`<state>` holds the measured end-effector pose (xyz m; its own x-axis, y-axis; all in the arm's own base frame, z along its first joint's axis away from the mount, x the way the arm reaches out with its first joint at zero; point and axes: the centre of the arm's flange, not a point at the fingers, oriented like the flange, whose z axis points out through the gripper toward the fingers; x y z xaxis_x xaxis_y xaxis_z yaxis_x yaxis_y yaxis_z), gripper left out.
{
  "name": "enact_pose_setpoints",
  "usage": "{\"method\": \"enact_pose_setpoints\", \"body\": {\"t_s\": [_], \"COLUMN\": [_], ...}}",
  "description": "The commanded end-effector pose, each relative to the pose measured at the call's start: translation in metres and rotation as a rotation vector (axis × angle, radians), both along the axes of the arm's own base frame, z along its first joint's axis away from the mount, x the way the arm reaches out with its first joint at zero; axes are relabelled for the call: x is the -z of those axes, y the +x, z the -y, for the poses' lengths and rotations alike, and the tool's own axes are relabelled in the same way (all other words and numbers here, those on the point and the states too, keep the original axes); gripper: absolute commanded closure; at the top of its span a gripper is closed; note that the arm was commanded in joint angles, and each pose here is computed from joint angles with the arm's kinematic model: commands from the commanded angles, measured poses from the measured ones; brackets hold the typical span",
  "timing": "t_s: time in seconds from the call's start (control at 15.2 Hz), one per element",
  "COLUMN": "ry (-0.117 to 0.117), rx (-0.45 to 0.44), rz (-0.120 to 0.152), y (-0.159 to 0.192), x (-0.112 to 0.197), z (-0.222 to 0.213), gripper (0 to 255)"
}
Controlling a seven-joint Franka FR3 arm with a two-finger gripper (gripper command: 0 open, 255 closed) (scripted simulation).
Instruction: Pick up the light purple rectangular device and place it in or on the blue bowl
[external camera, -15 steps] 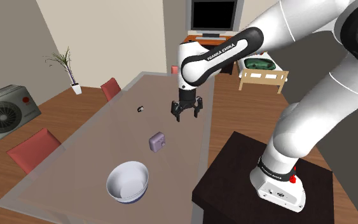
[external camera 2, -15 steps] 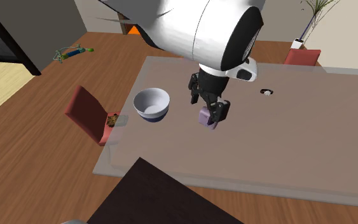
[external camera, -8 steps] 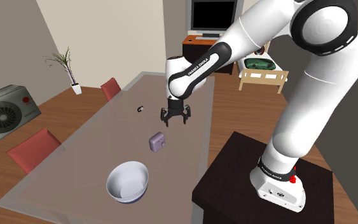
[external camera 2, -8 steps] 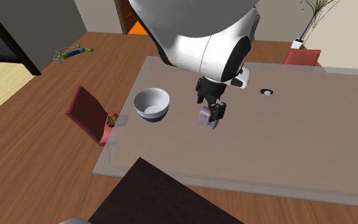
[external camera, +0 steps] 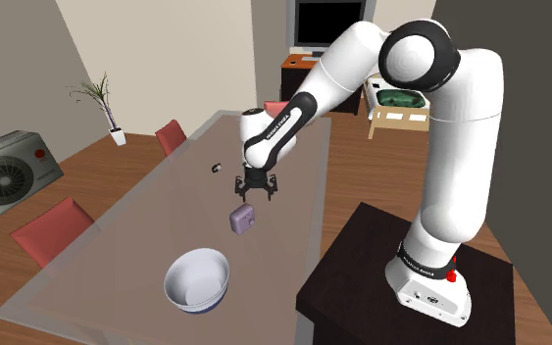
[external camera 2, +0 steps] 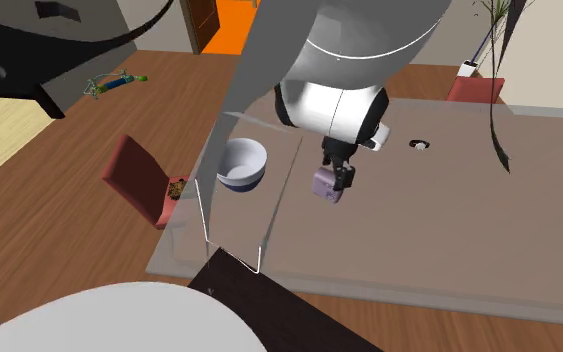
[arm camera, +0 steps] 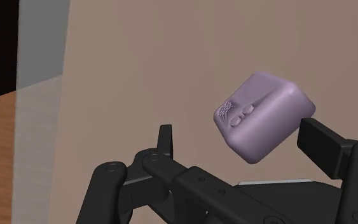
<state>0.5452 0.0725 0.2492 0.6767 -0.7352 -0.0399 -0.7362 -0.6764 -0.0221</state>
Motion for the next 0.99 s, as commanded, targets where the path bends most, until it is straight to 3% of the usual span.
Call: {"method": "enact_pose_setpoints", "body": {"t_s": [0.0,0.4,0.92], "ry": [-0.007,-0.026,-0.026], "rx": [0.042,0.154,0.154], "rz": [0.005,0.018,0.018], "y": [0.018,0.067,0.067], "x": [0.019,0.071,0.111], "z": [0.003,0.013,0.012], "gripper": [0,0,0]}}
